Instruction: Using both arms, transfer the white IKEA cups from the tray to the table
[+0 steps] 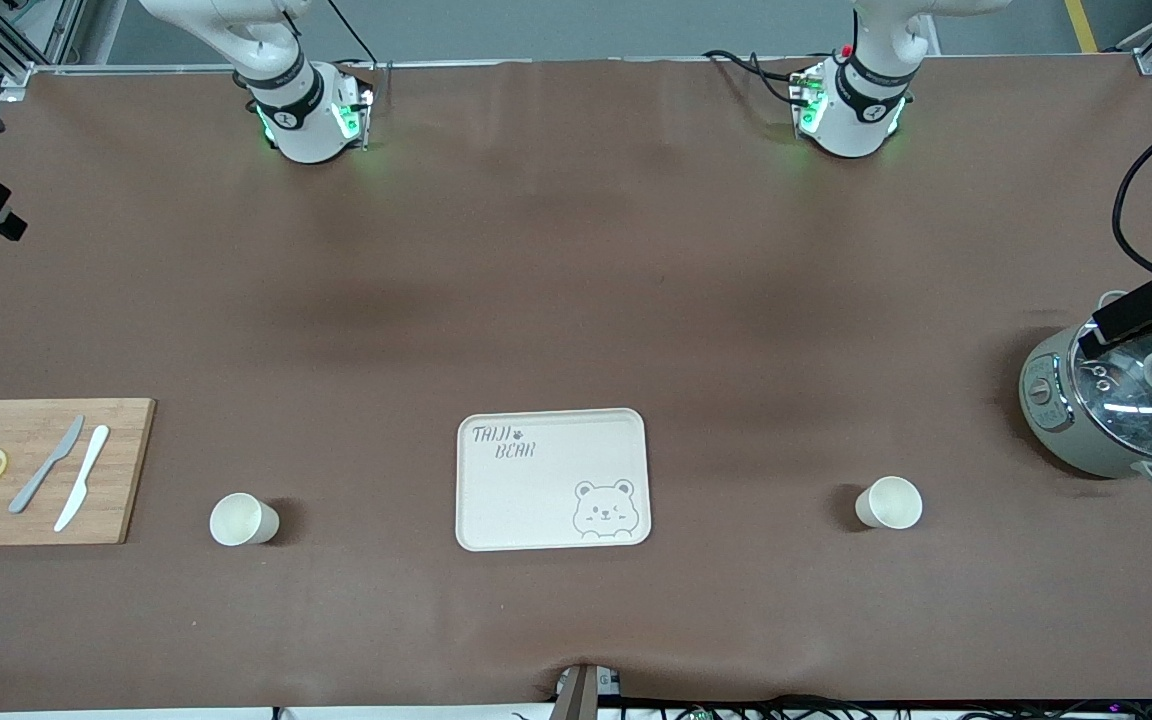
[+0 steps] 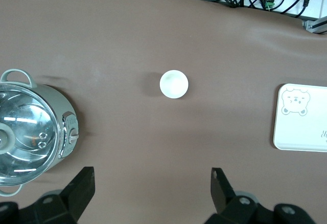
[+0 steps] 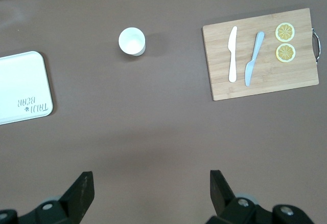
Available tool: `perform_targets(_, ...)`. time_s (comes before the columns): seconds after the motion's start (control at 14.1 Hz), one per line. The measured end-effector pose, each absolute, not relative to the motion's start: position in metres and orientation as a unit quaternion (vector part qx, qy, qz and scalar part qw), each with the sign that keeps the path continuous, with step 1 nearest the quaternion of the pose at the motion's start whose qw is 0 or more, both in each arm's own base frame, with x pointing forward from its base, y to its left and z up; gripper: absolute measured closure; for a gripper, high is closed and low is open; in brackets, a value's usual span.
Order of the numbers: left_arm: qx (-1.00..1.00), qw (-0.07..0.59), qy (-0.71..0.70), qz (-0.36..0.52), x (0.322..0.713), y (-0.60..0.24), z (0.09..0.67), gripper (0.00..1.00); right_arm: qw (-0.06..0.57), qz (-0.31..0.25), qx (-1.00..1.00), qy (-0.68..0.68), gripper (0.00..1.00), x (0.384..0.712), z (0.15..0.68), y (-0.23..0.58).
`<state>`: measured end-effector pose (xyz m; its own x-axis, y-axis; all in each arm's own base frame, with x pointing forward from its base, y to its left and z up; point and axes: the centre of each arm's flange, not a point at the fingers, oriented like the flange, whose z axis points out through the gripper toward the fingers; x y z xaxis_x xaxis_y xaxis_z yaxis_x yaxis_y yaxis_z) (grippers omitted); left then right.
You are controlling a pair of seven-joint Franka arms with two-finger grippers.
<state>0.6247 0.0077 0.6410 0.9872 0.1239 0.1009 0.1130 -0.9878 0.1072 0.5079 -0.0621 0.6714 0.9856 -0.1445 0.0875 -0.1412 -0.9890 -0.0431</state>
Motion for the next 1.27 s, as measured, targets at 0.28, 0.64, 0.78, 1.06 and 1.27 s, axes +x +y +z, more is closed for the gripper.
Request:
perform_targets(0.28, 0.995, 0.051, 0.060, 0.054, 0.6247, 0.0080, 0.6410, 0.00, 0.018, -0.043, -0.996, 0.070, 0.00, 0.5081, 0.6693, -0.0601)
perform_targets(0.64, 0.995, 0.050, 0.060, 0.054, 0.6247, 0.0082, 0.6410, 0.00, 0.018, -0.043, -0.996, 0.070, 0.00, 0.5082, 0.6693, -0.0601)
perform_targets(0.78, 0.995, 0.050, 0.060, 0.054, 0.6247, 0.0083, 0.6410, 0.00, 0.018, -0.044, -0.996, 0.070, 0.00, 0.5083, 0.6695, -0.0601)
perform_targets(1.06, 0.995, 0.050, 0.060, 0.054, 0.6247, 0.0083, 0.6410, 0.00, 0.018, -0.048, -0.996, 0.067, 0.00, 0.5094, 0.6703, -0.0574)
perform_targets(1.27, 0.995, 0.050, 0.060, 0.054, 0.6247, 0.0084, 0.6410, 0.00, 0.017, -0.049, -0.997, 0.063, 0.00, 0.5101, 0.6707, -0.0527)
